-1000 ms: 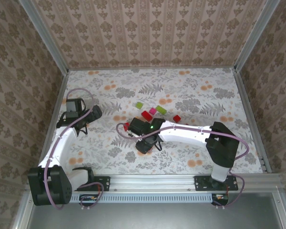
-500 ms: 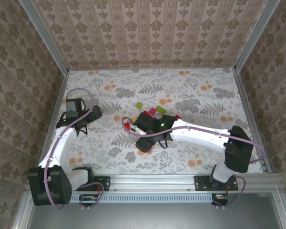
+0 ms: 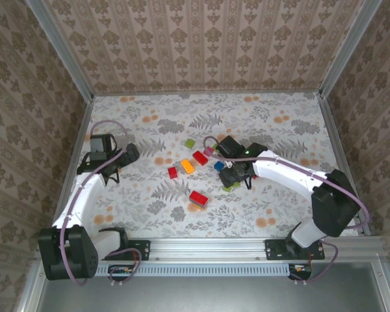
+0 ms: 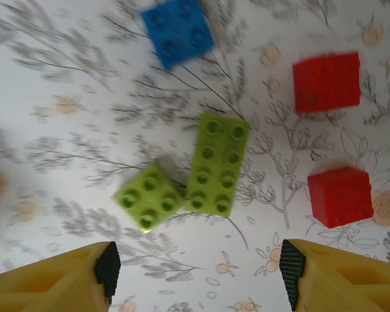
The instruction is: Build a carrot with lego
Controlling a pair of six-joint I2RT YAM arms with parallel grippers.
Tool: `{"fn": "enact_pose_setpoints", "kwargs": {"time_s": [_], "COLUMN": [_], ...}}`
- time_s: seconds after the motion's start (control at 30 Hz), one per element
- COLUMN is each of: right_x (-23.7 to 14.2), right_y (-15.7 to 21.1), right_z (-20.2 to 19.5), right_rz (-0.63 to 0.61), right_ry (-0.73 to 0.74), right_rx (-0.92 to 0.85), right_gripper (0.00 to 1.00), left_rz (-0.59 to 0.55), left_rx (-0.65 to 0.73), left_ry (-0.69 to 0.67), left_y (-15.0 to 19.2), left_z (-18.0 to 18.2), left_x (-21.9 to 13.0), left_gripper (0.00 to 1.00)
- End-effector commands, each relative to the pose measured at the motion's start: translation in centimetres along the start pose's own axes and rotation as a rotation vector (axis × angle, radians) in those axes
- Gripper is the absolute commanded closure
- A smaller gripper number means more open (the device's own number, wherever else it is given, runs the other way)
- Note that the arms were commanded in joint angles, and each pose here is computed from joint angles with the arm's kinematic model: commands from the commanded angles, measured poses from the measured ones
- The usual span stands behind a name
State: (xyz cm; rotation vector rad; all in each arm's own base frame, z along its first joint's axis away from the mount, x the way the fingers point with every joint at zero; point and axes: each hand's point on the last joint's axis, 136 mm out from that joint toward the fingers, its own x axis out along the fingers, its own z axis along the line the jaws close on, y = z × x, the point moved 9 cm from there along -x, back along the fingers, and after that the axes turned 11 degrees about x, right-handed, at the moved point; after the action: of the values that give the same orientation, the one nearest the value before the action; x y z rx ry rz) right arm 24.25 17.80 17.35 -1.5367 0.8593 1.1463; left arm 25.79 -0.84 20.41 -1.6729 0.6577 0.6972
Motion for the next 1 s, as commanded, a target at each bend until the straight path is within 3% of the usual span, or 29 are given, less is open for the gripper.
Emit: {"fn": "enact_pose_setpoints", "kwargs": {"time_s": [0.0,0.23,0.63,0.97], "right_x": [2.4,4.7,5.1,2.8], "right_y": [-0.2,-0.6,-0.6,0.3], "right_z": [-0.5,-1.0,-0.6,-0.1], "right_rz": [0.023,0.065,0.085,0.068], "right_ry": [0.023,-0.014,-0.104,-0.192], "right_rx": [0.066,0.111,0.112,0.025], "right_gripper": [0.32,0.35,0.43,0.35], "left_rz": [-0.011,-0.011,-0.009,-0.008], "left_rx": [0.020,0.021,0.024,0.024], "left_ry": [0.013,0.011,0.010,0.012], "left_y": [-0.5,-0.5,-0.6,-0.6], "left_z": [-0.2,-0.2,-0.2,-0.3], "left_x": [0.0,0.0,0.1,0.2], "left_gripper": [0.00,0.00,0.00,0.00]}}
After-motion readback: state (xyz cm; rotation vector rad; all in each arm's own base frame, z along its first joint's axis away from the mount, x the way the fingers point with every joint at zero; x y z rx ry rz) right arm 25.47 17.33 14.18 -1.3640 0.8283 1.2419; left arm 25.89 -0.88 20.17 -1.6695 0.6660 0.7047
